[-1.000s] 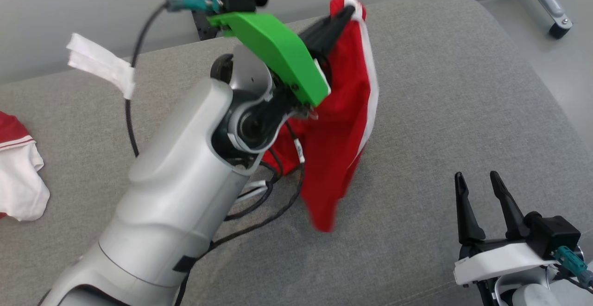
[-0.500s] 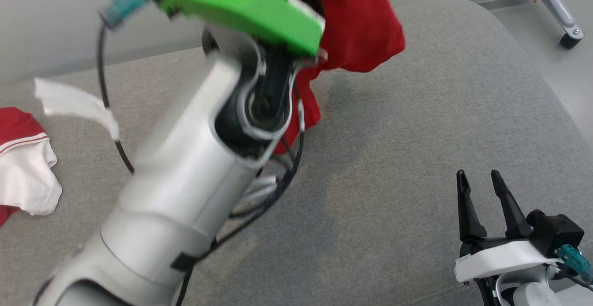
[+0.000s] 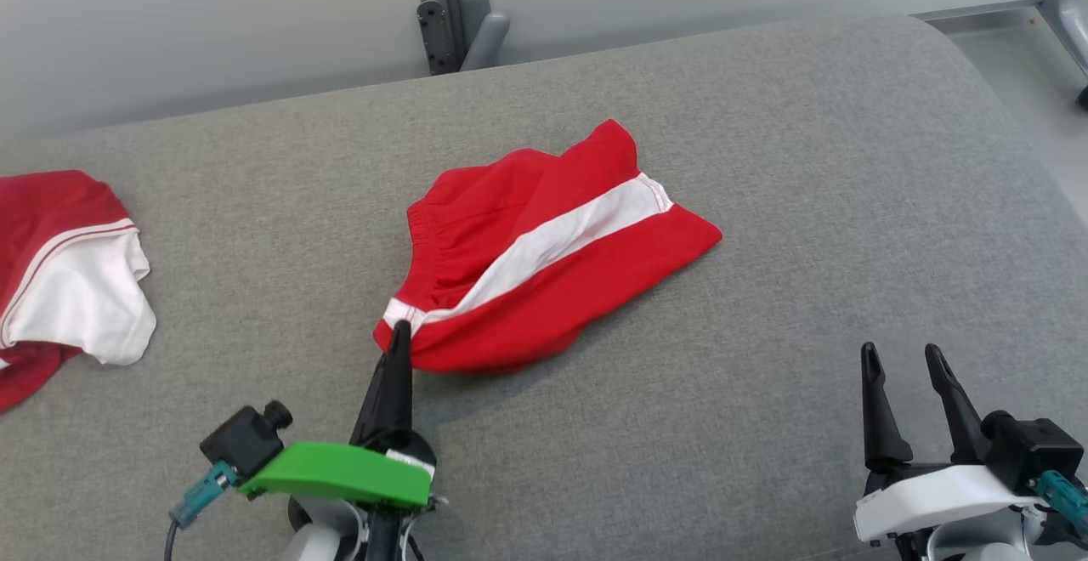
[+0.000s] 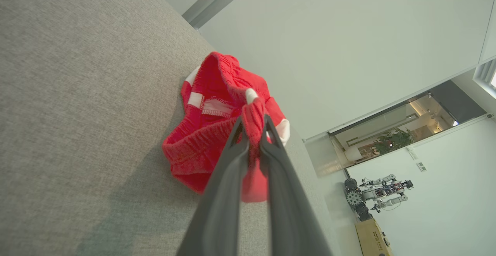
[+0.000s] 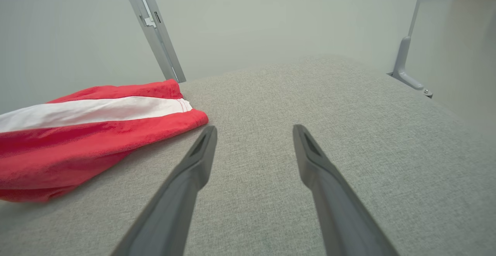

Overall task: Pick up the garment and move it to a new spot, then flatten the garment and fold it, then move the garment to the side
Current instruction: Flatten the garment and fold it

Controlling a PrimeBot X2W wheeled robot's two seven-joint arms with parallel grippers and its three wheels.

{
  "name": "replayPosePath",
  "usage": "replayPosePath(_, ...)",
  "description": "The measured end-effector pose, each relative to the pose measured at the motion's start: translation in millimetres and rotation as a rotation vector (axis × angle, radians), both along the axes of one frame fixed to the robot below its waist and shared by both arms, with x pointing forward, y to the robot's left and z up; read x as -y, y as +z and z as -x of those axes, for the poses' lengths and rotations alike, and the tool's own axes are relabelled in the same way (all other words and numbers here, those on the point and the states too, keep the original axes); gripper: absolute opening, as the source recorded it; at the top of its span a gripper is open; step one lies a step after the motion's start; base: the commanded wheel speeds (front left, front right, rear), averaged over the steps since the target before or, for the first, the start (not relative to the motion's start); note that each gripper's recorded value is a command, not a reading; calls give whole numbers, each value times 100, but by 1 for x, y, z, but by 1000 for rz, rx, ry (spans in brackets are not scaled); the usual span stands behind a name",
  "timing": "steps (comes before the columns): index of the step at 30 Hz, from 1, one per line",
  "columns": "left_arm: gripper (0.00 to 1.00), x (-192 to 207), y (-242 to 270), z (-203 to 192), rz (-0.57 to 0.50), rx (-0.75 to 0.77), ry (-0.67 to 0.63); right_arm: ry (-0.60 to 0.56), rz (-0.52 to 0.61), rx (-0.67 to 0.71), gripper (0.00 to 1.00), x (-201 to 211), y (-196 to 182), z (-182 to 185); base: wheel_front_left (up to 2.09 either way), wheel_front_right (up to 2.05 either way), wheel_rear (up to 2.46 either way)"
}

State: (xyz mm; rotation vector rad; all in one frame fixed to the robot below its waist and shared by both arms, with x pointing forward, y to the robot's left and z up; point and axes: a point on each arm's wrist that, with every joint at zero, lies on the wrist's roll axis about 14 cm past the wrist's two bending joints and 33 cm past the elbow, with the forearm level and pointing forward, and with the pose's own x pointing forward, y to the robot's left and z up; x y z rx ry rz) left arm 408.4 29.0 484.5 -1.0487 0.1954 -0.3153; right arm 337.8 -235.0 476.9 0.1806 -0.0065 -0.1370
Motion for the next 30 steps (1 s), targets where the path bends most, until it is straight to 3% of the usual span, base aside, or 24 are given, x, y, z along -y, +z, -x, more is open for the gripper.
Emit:
replayPosePath(5, 0, -26, -24, 21, -31, -51, 73, 39, 13, 0, 100, -10, 0, -7, 0, 0, 0)
replayPosePath(11, 0, -34, -23, 37, 3, -67, 104, 86, 19, -9, 100, -24, -3, -10, 0, 0, 0)
replayPosePath(16, 0, -39, -42, 62, -43, -118, 110, 110, 24, -17, 100, -32, -6, -3, 0, 0, 0)
replayPosePath(18, 11, -42, -50, 70, -57, -141, 114, 115, 27, -13, 100, -33, -4, -1, 0, 0, 0)
replayPosePath(20, 11, -44, -51, 72, -56, -144, 119, 119, 28, -5, 100, -35, -2, -1, 0, 0, 0)
replayPosePath(22, 16, -47, -51, 73, -56, -144, 130, 122, 29, -5, 100, -35, -2, 1, 0, 0, 0)
replayPosePath(23, 22, -50, -52, 73, -60, -146, 137, 122, 30, -6, 100, -36, -2, 2, 0, 0, 0)
replayPosePath(24, 35, -53, -52, 73, -65, -144, 145, 124, 32, -6, 100, -36, -2, 2, 0, 0, 0)
replayPosePath(25, 62, -54, -51, 72, -66, -142, 151, 125, 34, -5, 100, -36, -2, 2, 0, 0, 0)
replayPosePath(26, 100, -57, -51, 72, -66, -142, 160, 126, 37, -3, 100, -36, -1, 2, 0, 0, 0)
replayPosePath(30, 100, -62, -53, 72, -67, -147, 174, 129, 49, 11, 100, -37, 4, 2, 0, 0, 0)
